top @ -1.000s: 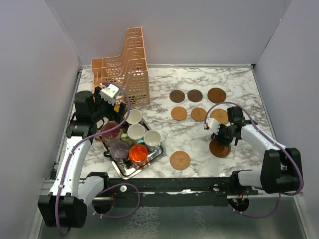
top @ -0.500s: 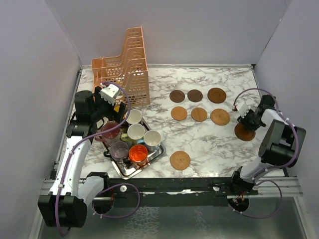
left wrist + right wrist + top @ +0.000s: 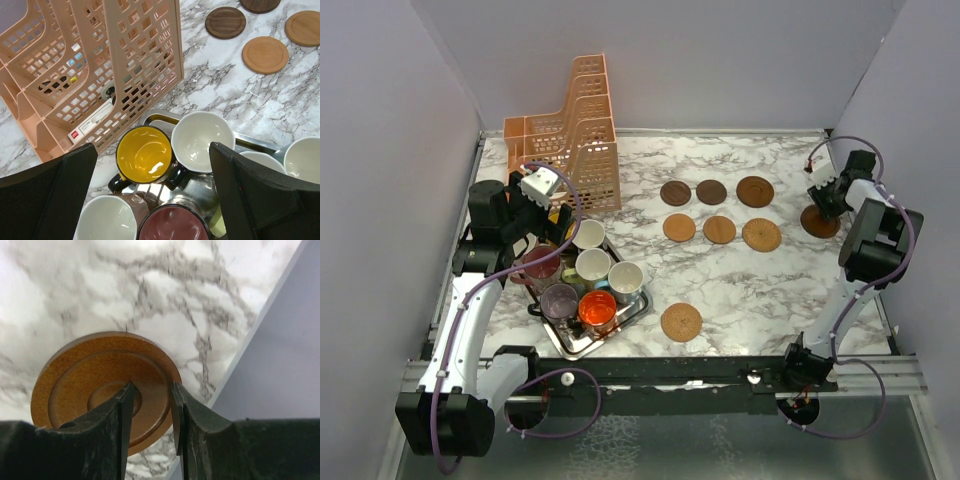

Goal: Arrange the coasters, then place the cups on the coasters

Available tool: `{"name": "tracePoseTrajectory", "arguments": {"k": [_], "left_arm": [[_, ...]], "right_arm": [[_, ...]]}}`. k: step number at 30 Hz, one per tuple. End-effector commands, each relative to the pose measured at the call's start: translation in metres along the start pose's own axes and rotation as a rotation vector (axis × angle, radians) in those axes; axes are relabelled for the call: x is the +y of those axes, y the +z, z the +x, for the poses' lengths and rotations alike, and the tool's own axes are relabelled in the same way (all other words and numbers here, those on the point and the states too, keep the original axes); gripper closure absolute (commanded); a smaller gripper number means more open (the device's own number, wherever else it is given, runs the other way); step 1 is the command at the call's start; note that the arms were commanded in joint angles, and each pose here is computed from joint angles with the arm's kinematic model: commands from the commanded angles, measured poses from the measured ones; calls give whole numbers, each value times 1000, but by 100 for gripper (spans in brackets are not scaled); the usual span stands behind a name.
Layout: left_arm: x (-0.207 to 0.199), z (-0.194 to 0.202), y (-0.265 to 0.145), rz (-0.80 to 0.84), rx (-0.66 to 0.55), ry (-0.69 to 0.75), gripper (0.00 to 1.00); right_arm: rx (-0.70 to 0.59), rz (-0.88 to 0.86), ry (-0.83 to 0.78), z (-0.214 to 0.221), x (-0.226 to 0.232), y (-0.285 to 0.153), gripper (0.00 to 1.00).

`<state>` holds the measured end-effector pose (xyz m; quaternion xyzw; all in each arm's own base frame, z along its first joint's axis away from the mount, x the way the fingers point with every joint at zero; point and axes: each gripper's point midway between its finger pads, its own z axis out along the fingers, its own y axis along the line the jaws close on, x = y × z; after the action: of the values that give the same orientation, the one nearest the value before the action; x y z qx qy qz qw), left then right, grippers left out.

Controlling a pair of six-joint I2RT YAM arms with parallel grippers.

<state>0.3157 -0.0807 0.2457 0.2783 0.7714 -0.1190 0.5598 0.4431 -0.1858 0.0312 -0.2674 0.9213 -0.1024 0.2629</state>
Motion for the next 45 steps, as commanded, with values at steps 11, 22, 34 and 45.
{"name": "tracePoseTrajectory", "arguments": {"k": [11,22,34,45], "left_arm": [[2,-16,-5,-3,-31,16,1],[1,-18,-6,1,-34,13,1],[0,-19,-6,4,-35,10,1],[0,-17,-8,1,-34,12,1]], "right_arm": [[10,-39,173,-69,43,61,65],[3,-6,184,-93,44,71,65],[9,17,204,-97,37,72,65],[59,94,154,-82,26,67,65]]}}
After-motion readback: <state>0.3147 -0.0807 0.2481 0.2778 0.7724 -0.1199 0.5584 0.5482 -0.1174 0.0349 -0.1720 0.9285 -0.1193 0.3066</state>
